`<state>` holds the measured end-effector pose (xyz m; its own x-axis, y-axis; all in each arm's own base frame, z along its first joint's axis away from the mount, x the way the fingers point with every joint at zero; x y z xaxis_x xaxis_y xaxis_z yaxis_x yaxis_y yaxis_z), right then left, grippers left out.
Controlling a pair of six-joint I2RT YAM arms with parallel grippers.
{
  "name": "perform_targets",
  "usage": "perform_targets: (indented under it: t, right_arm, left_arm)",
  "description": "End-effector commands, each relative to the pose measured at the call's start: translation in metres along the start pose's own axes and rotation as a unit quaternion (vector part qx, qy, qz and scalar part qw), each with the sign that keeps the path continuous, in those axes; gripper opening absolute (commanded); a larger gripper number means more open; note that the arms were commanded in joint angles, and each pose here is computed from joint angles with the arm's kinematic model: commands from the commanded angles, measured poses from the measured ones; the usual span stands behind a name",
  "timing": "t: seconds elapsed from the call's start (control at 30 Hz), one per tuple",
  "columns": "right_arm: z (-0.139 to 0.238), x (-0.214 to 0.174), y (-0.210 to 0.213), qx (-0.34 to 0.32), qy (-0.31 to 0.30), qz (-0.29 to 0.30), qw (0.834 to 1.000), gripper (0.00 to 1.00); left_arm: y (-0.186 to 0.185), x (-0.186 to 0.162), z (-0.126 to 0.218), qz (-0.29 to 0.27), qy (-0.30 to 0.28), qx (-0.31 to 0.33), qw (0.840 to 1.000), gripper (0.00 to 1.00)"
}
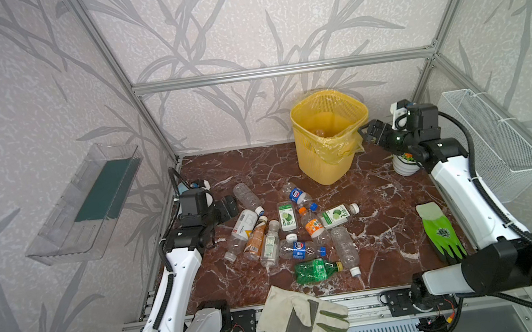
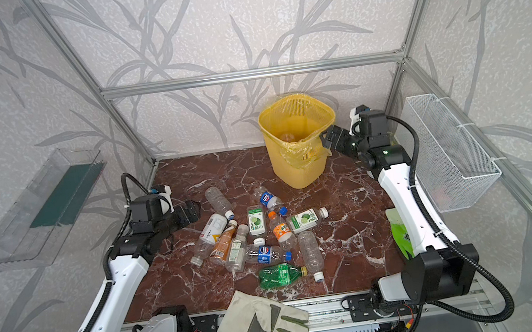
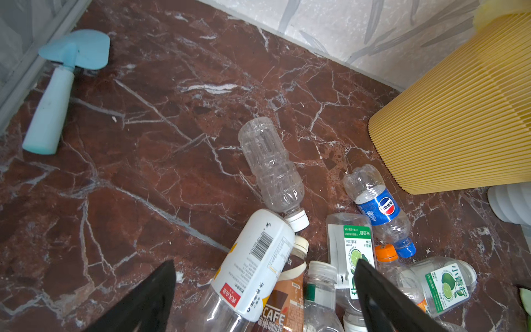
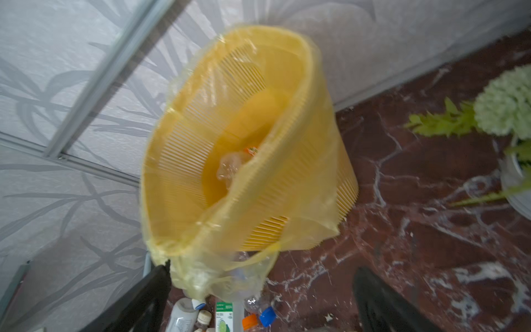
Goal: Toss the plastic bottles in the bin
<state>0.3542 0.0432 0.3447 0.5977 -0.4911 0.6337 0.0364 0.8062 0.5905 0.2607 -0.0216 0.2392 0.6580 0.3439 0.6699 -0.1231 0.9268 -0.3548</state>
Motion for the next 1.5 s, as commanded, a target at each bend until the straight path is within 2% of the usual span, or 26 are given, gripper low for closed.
perform_targets:
  t: [0.0,0.23,0.33,0.43,0.77,1.07,1.27,1.47]
  right_arm:
    - [0.038,-0.001,-0.002,0.011,-0.067,0.021,0.997,0.99]
    - [0.034,-0.042,-0.044,-0.024,-0.040,0.009,0.999,0.99]
    - [0.030,-0.055,-0.055,-0.033,-0.036,0.013,0.999,0.98]
    - [0.025,-0.062,-0.061,-0.032,-0.035,0.017,0.999,0.97]
    - [0.013,-0.073,-0.075,-0.030,-0.042,0.027,0.998,0.96]
    - [0.012,-0.074,-0.080,-0.040,-0.046,0.036,0.997,0.95]
    - [0.012,-0.077,-0.084,-0.045,-0.046,0.035,0.997,0.95]
    - [0.013,-0.078,-0.086,-0.048,-0.048,0.036,0.997,0.95]
  left_arm:
    - [0.005,-0.017,-0.006,0.036,0.049,0.011,0.998,0.96]
    - [0.010,-0.043,-0.020,0.068,0.093,0.020,0.993,0.97]
    - [0.003,-0.054,-0.023,0.055,0.099,0.021,0.993,0.96]
    - [-0.004,-0.062,-0.027,0.017,0.110,0.034,0.993,0.97]
    - [0.004,-0.076,-0.057,-0.018,0.162,0.082,0.983,0.96]
    - [0.001,-0.075,-0.082,-0.051,0.205,0.087,0.974,0.89]
    - [0.008,-0.083,-0.093,-0.057,0.230,0.112,0.965,0.86]
    - [0.010,-0.087,-0.098,-0.051,0.245,0.120,0.961,0.88]
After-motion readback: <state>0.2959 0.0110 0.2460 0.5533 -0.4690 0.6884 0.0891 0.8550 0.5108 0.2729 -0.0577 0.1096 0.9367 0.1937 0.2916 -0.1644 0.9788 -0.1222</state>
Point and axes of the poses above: each gripper's point midway between its finger pads, its own z axis back along the fingers, its own y axis along the line the jaws close on, x = y × z, the point moved 7 cm from there along z, back along the fingers
